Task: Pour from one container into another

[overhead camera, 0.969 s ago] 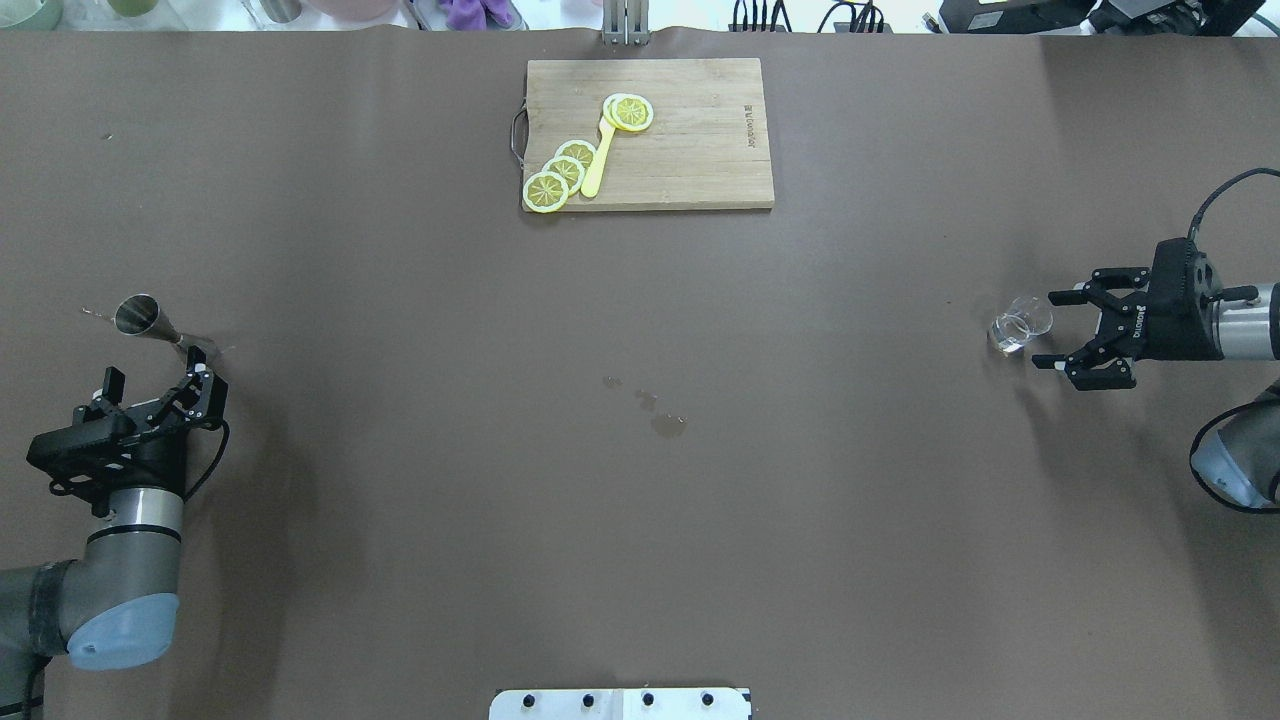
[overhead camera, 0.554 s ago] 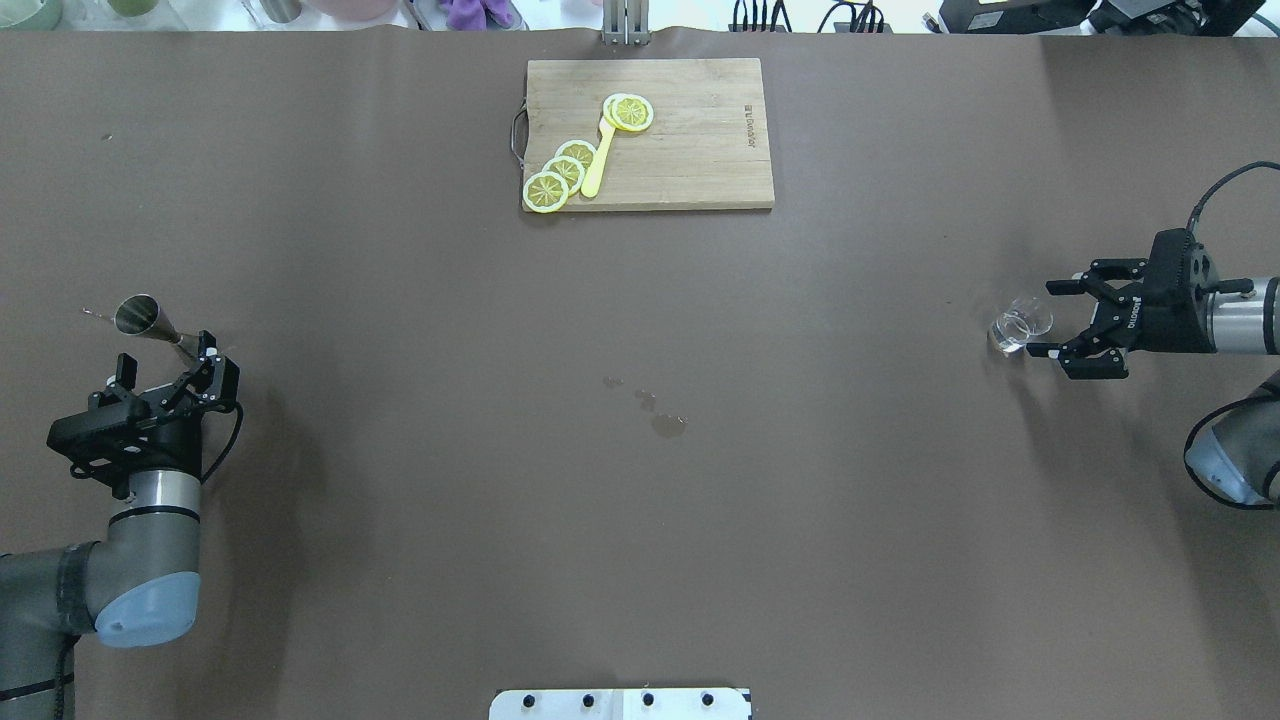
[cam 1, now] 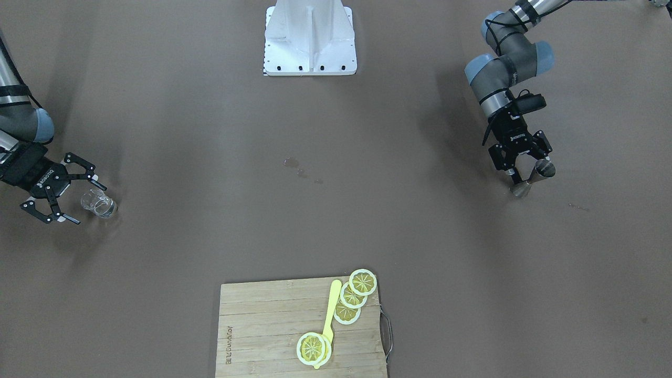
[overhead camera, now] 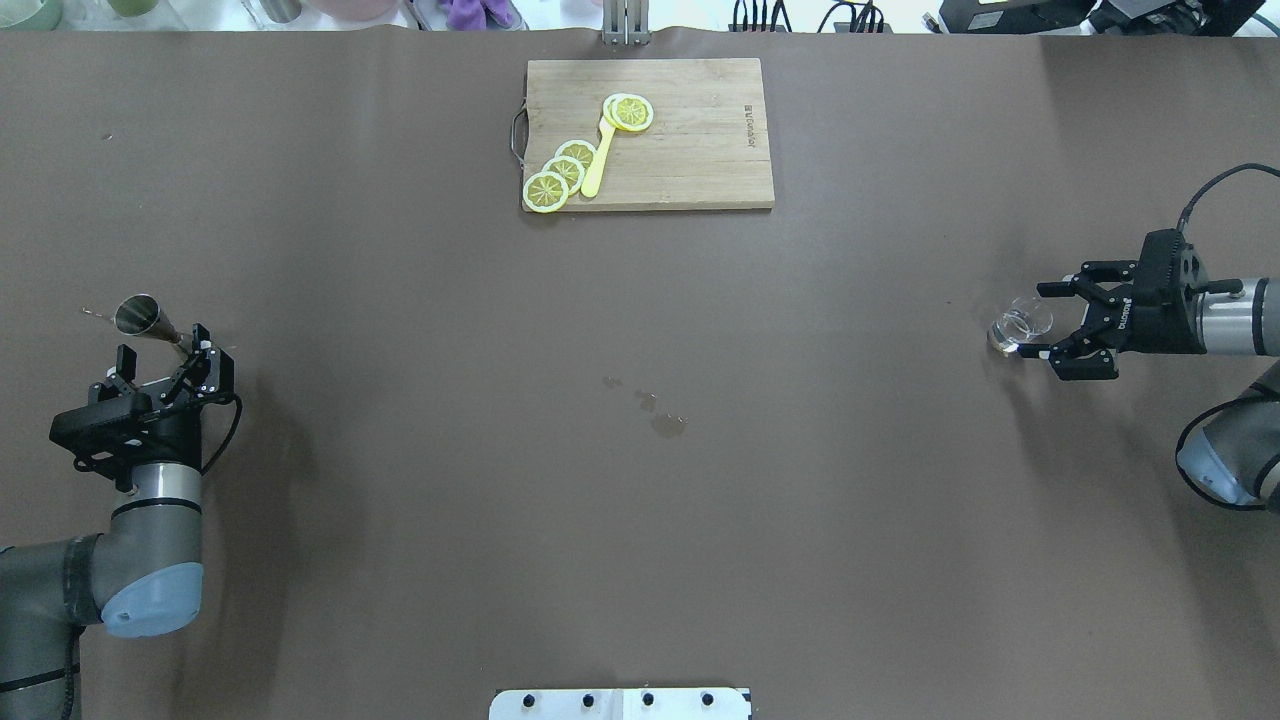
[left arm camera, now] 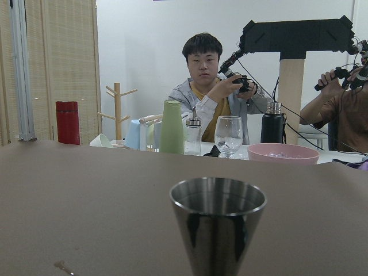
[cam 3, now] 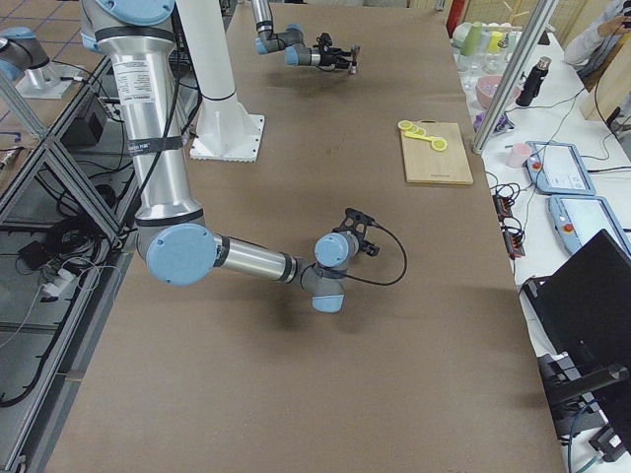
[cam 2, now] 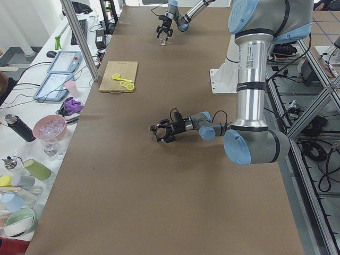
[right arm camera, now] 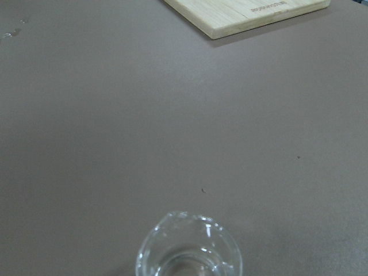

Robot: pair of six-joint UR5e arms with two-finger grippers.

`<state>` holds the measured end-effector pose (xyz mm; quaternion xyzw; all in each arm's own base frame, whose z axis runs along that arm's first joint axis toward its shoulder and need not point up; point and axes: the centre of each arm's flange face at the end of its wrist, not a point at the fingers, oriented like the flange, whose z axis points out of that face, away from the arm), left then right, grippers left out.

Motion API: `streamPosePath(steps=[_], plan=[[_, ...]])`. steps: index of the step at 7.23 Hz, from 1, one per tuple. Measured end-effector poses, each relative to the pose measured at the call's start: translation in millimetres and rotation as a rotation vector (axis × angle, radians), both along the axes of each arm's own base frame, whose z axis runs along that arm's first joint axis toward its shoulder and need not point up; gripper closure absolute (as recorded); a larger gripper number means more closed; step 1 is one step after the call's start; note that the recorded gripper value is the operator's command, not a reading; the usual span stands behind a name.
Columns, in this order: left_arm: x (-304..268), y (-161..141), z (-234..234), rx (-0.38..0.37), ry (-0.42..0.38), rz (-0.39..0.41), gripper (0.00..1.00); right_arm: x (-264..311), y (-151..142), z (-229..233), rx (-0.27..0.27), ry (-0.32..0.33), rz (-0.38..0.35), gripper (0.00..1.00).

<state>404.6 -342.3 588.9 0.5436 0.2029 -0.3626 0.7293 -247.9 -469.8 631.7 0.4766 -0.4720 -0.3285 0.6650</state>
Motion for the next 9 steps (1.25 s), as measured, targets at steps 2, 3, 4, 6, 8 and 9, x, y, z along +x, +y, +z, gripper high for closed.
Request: streamPosePath(steps=[2, 3, 4, 6, 8, 9], plan=[[-1, -4, 2, -0.001, -0.004, -0.009, 0.14, -3, 2, 0, -0.005, -0.003, -0.005, 0.06], [-1, -7, 4, -0.001, -0.006, -0.015, 0.15, -4, 2, 0, -0.006, -0.004, -0.007, 0.06], [-1, -9, 4, -0.001, -0.008, -0.019, 0.15, -6, 3, 0, -0.007, -0.004, -0.009, 0.06], [7, -16, 3, 0.0, -0.005, -0.028, 0.15, -9, 5, 2, -0.012, -0.001, -0.014, 0.06], [10, -19, 2, 0.001, -0.002, -0.032, 0.2, -13, 6, 3, -0.014, 0.001, -0.013, 0.06], [9, -20, 1, 0.001, -0.001, -0.034, 0.26, -16, 6, 2, -0.012, 0.0, -0.014, 0.07]])
